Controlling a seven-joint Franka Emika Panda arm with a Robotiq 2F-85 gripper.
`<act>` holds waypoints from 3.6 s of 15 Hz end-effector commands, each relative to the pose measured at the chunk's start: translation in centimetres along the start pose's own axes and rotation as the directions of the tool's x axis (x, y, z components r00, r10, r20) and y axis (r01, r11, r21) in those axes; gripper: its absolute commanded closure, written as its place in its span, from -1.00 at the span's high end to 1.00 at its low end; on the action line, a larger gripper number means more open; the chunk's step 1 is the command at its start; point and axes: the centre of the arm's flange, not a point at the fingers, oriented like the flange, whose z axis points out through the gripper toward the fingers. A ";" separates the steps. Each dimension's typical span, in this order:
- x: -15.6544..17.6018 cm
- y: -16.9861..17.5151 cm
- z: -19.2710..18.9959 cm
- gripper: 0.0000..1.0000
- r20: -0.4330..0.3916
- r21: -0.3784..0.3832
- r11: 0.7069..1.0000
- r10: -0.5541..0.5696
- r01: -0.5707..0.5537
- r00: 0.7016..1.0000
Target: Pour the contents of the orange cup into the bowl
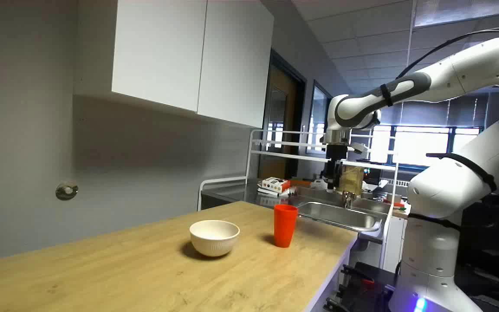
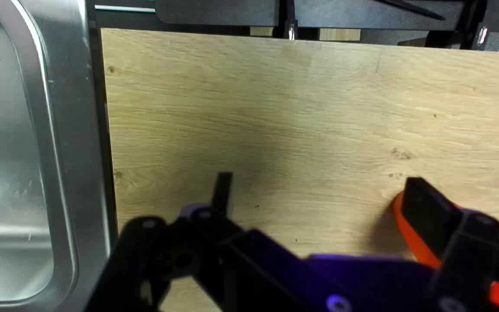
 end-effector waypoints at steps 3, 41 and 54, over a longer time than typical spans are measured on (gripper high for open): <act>0.0 0.0 0.0 1.00 0.000 0.000 1.000 0.000 0.000 1.000; 8.6 -12.8 3.9 1.00 -0.010 0.136 0.973 0.187 -0.184 0.982; 12.7 -8.3 8.8 1.00 0.089 0.131 0.949 0.277 -0.287 0.957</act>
